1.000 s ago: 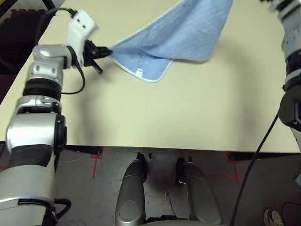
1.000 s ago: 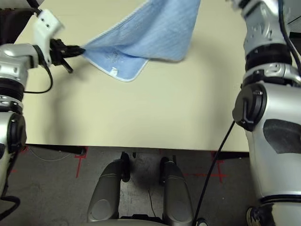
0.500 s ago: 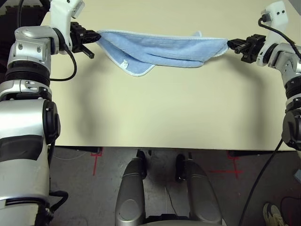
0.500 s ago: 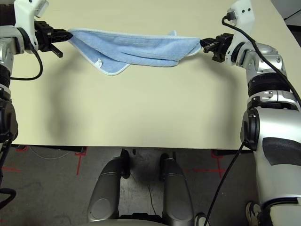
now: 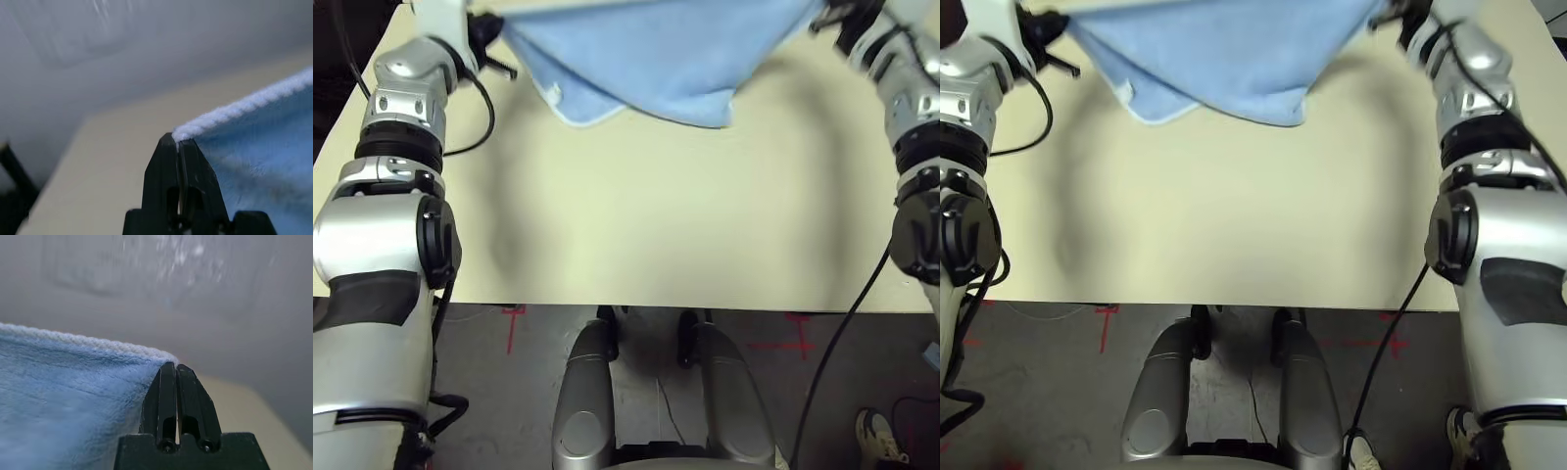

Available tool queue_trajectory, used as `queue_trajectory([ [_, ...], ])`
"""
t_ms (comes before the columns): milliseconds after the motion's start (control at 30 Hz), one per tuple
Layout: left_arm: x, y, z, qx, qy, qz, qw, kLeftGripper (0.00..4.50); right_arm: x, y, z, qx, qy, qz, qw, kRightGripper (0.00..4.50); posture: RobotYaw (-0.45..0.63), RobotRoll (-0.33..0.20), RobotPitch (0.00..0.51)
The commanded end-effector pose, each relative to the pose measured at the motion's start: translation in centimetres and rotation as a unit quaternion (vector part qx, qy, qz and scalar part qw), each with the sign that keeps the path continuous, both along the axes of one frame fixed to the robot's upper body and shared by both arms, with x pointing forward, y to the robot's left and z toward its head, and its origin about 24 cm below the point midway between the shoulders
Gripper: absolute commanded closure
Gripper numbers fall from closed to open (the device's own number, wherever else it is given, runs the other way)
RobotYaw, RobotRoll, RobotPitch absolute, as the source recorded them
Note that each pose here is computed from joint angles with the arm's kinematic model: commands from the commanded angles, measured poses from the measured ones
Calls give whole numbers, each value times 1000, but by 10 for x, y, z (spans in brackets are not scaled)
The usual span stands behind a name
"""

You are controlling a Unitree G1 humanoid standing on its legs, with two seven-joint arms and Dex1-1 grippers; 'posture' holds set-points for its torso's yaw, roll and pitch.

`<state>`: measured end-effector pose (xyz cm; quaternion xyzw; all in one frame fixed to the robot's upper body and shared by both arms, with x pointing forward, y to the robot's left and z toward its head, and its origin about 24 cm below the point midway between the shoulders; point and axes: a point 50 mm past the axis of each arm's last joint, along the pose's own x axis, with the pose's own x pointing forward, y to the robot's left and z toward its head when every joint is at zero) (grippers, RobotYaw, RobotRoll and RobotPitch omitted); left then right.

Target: Fold the towel and set it aside.

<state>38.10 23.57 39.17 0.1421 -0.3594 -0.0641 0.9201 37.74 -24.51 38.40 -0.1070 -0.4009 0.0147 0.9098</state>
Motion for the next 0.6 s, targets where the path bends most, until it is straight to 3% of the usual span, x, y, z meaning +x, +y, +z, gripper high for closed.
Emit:
queue_trajectory([
  [33, -2, 6, -9, 1, -15, -15, 1000, 4435, -4, -18, -13, 2, 0, 15, 1000, 4500, 68, 0, 366],
  [133, 6, 9, -33, 92, 64, 0, 994, 4435, 0, -20, -30, -14, 47, 55, 997, 4500, 62, 0, 367],
  [267, 10, 19, -77, 210, 241, -51, 946, 4435, 7, -28, -71, -60, 190, 136, 971, 4500, 56, 0, 358],
  [300, 8, 22, -83, 229, 260, -64, 936, 4435, 6, -30, -81, -79, 219, 154, 960, 4500, 56, 0, 358],
  [433, -1, 33, -103, 276, 351, -120, 887, 4435, -4, -40, -116, -140, 319, 207, 914, 4500, 48, 0, 341],
  [600, -14, 44, -114, 320, 430, -150, 831, 4435, -17, -42, -133, -189, 392, 264, 861, 4500, 43, 0, 339],
])
